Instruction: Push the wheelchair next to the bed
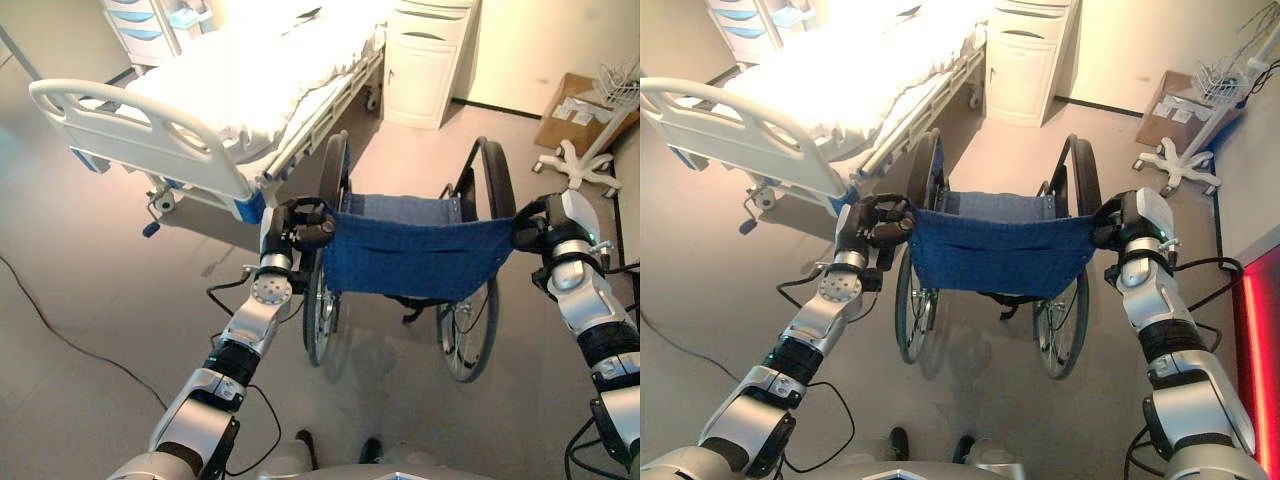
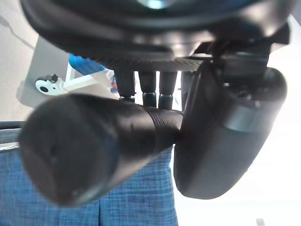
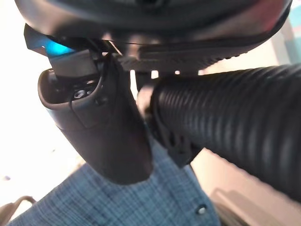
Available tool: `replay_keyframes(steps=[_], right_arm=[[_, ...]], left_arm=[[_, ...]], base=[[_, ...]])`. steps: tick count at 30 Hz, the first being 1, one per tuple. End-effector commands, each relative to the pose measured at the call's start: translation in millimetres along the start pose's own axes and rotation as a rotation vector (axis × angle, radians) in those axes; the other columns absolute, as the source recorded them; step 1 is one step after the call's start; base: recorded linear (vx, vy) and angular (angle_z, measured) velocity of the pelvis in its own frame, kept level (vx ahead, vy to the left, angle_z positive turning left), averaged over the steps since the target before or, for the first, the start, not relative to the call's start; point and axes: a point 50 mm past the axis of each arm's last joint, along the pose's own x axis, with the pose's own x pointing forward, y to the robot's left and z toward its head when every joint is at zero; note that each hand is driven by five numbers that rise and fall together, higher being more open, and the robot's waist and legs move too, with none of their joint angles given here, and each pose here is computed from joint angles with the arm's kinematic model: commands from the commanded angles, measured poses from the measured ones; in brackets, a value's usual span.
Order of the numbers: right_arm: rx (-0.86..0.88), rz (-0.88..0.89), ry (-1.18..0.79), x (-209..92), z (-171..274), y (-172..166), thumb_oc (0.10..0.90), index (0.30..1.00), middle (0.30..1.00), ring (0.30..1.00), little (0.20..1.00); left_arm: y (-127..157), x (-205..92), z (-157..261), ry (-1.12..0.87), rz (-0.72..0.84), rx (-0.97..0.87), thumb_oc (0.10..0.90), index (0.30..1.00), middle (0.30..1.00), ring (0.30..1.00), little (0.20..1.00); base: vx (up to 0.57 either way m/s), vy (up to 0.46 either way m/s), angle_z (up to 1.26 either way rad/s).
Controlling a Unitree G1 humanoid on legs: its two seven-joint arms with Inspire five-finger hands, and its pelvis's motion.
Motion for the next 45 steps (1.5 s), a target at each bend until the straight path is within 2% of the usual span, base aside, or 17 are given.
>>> replay_keyframes(steps=[1, 6, 11, 19, 30, 37, 45], right_arm=[[-0.065, 0.144, -0.071, -3.5, 19.0, 28.3, 0.4, 0.3, 0.3, 0.3, 0.3], [-0.064, 0.188, -0.104, -7.2, 28.3, 40.5, 0.4, 0.3, 0.3, 0.3, 0.3], [-0.08, 0.217, -0.11, -7.3, 25.5, 37.8, 0.4, 0.3, 0.3, 0.3, 0.3], [0.013, 0.251, -0.06, -21.3, 5.5, 57.2, 0.4, 0.3, 0.3, 0.3, 0.3], [0.044, 0.247, -0.07, -35.1, -1.1, 69.5, 0.4, 0.3, 0.3, 0.3, 0.3], [0.061, 0.192, -0.021, -33.1, -5.0, 52.4, 0.4, 0.3, 0.3, 0.3, 0.3], [0.056, 0.209, 0.022, -38.3, -20.8, 48.5, 0.4, 0.3, 0.3, 0.3, 0.3]], left_arm=[[18.6, -18.6, -34.7, 0.066, -0.047, 0.124, 0.4, 0.3, 0.3, 0.3, 0.3], [34.5, -28.2, -45.7, 0.078, 0.013, 0.117, 0.4, 0.3, 0.3, 0.3, 0.3], [50.4, -31.9, -51.4, 0.11, 0.065, 0.098, 0.4, 0.3, 0.3, 0.3, 0.3], [62.3, -32.2, -60.0, 0.153, 0.055, 0.151, 0.4, 0.3, 0.3, 0.3, 0.3], [66.9, -24.7, -59.4, 0.146, 0.078, 0.19, 0.4, 0.3, 0.3, 0.3, 0.3], [50.7, -12.7, -44.7, 0.101, 0.035, 0.201, 0.4, 0.3, 0.3, 0.3, 0.3], [43.4, -17.7, -48.9, 0.12, 0.005, 0.171, 0.4, 0.3, 0.3, 0.3, 0.3]], base=[[0.35, -0.063, -0.67], [0.37, -0.004, -0.81], [0.44, 0.121, -0.72], [0.42, 0.128, -0.04], [0.31, 0.057, -0.01], [0.39, -0.271, 0.9], [0.33, -0.221, 0.5]])
